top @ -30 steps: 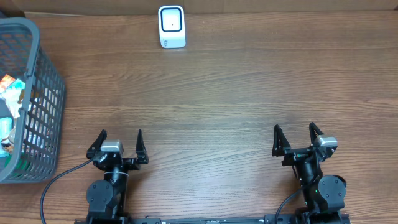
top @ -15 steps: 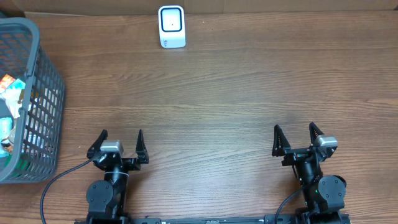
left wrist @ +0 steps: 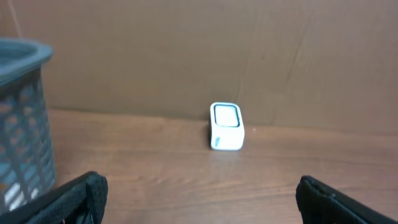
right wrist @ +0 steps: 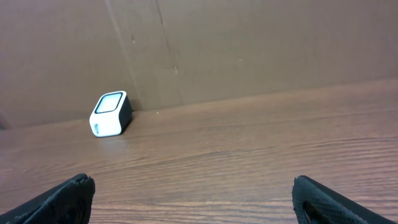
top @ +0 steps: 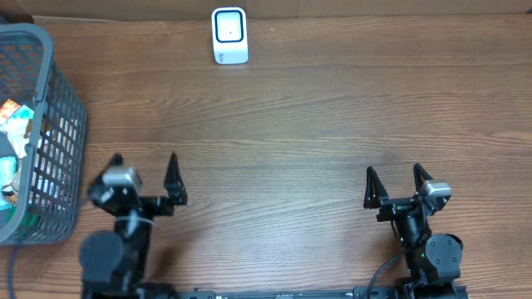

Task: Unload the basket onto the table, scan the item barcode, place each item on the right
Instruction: 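Raise the left gripper and move it over the grey basket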

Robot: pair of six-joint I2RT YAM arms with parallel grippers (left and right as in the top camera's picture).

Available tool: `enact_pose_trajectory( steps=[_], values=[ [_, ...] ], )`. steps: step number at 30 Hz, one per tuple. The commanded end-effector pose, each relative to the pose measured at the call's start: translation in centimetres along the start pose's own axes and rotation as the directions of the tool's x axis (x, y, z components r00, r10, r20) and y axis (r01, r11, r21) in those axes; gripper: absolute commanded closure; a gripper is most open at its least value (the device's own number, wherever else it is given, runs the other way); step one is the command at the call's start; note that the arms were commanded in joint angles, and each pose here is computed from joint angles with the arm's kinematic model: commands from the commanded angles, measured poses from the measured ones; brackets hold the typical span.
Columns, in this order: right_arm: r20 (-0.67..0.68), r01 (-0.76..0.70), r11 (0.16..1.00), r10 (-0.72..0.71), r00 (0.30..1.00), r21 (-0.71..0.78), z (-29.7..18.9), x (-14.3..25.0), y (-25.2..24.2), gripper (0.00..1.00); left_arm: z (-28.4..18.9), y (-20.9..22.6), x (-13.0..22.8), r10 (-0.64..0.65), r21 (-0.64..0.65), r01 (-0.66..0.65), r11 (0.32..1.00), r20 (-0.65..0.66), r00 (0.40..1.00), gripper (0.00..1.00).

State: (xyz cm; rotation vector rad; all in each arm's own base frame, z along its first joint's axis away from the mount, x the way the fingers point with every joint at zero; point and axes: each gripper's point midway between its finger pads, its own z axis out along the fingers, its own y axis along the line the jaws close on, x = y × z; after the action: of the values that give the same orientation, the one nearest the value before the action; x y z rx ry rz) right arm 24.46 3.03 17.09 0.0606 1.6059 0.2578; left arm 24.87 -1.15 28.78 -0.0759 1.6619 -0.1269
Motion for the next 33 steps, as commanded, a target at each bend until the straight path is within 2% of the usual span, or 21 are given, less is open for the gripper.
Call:
enact_pose_trajectory(
  steps=[1,6,10,13,17,22,26,30,33],
  values=[
    [0.006,0.004,1.000,-0.004,1.000,-0.004,0.0,0.1,0.0,0.00,1.4,-1.7,-4.6,-0.014,0.054,0.018,0.998,-0.068,0.998,0.00],
    [0.006,0.004,1.000,-0.004,1.000,-0.005,0.0,0.1,0.0,0.00,3.5,-2.7,-9.1,-0.052,0.037,0.064,0.997,-0.258,0.965,0.00],
    [0.006,0.004,1.000,-0.004,1.000,-0.004,0.0,0.1,0.0,0.00,4.3,-3.4,-12.0,-0.056,0.021,0.071,0.997,-0.415,0.908,0.00],
    [0.006,0.004,1.000,-0.004,1.000,-0.004,0.0,0.1,0.0,0.00,4.7,-4.3,-13.1,-0.059,0.038,0.090,0.995,-0.504,0.861,0.00],
    [0.006,0.004,1.000,-0.004,1.000,-0.005,0.0,0.1,0.0,0.00,5.4,-5.1,-12.7,-0.063,0.057,0.120,0.991,-0.591,0.804,0.00],
    [0.006,0.004,1.000,-0.004,1.000,-0.004,0.0,0.1,0.0,0.00,7.2,-4.9,-10.8,-0.057,0.046,0.113,0.993,-0.646,0.761,0.00],
    [0.006,0.004,1.000,-0.004,1.000,-0.004,0.0,0.1,0.0,0.00,7.9,-4.2,-10.9,-0.095,0.002,0.125,0.992,-0.637,0.765,0.00],
    [0.006,0.004,1.000,-0.004,1.000,-0.005,0.0,0.1,0.0,0.00,7.8,-0.1,-11.5,-0.290,-0.228,0.190,0.955,-0.579,0.762,0.00],
    [0.006,0.004,1.000,-0.004,1.000,-0.005,0.0,0.1,0.0,0.00,7.2,3.5,-11.6,-0.425,-0.368,0.254,0.895,-0.522,0.740,0.00]
  ],
)
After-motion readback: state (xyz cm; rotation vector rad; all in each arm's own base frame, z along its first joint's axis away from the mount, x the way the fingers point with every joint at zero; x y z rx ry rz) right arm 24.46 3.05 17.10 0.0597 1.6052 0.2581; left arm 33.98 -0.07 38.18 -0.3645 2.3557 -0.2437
